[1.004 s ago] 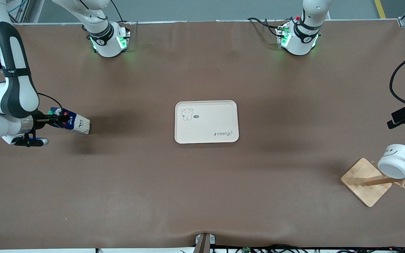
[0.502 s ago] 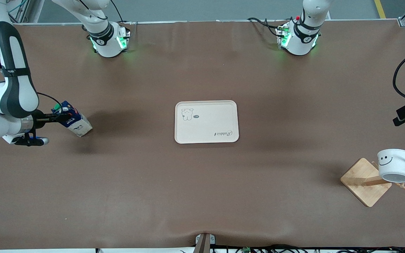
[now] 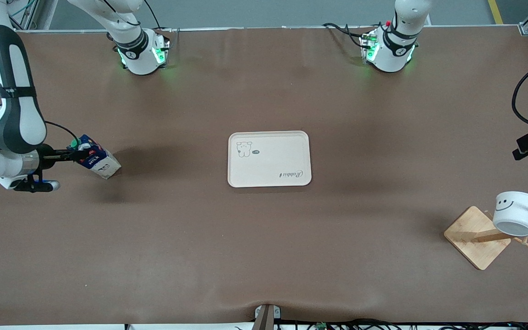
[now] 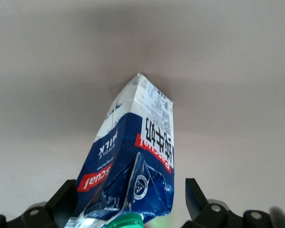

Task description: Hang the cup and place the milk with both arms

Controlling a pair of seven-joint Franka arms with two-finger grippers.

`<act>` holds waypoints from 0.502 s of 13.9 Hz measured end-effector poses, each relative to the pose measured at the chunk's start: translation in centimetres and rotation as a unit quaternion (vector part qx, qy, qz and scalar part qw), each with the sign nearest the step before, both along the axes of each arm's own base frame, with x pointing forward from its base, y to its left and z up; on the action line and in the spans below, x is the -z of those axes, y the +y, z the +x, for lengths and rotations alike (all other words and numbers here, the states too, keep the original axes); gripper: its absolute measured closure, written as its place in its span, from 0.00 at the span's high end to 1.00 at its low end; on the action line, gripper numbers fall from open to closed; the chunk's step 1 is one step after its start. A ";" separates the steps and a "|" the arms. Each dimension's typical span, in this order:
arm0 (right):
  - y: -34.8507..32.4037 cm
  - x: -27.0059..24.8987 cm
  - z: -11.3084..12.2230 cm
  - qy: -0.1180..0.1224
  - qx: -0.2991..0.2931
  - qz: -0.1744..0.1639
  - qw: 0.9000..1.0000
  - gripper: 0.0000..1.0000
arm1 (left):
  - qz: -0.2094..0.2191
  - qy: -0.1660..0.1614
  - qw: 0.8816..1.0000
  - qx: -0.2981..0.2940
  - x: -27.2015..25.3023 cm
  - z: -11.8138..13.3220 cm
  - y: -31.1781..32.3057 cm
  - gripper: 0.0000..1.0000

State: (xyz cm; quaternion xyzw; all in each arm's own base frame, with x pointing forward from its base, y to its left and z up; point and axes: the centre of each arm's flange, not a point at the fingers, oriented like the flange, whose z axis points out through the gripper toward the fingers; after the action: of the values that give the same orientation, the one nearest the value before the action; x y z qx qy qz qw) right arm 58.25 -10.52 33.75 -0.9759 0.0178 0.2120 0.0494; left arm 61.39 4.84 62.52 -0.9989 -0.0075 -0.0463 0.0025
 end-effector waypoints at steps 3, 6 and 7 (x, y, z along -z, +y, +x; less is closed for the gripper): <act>1.3 -4.4 2.4 -0.043 -0.015 -0.005 0.999 1.00 | 0.001 -0.001 1.000 0.001 -0.1 -0.1 -0.1 1.00; 3.0 -13.2 6.0 -0.141 -0.032 -0.019 0.989 1.00 | 0.007 -0.005 1.000 0.012 -0.8 -0.3 -1.9 1.00; 3.2 -17.2 7.1 -0.184 -0.034 -0.025 0.982 1.00 | 0.016 -0.003 1.000 0.018 -1.0 -0.5 -3.2 1.00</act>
State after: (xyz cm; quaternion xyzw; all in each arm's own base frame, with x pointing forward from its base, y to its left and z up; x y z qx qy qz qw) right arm 65.31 -7.33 50.96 -0.9992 -0.0197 0.0298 0.0200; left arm 60.91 1.69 63.53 -0.9986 0.0113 -0.0491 0.0176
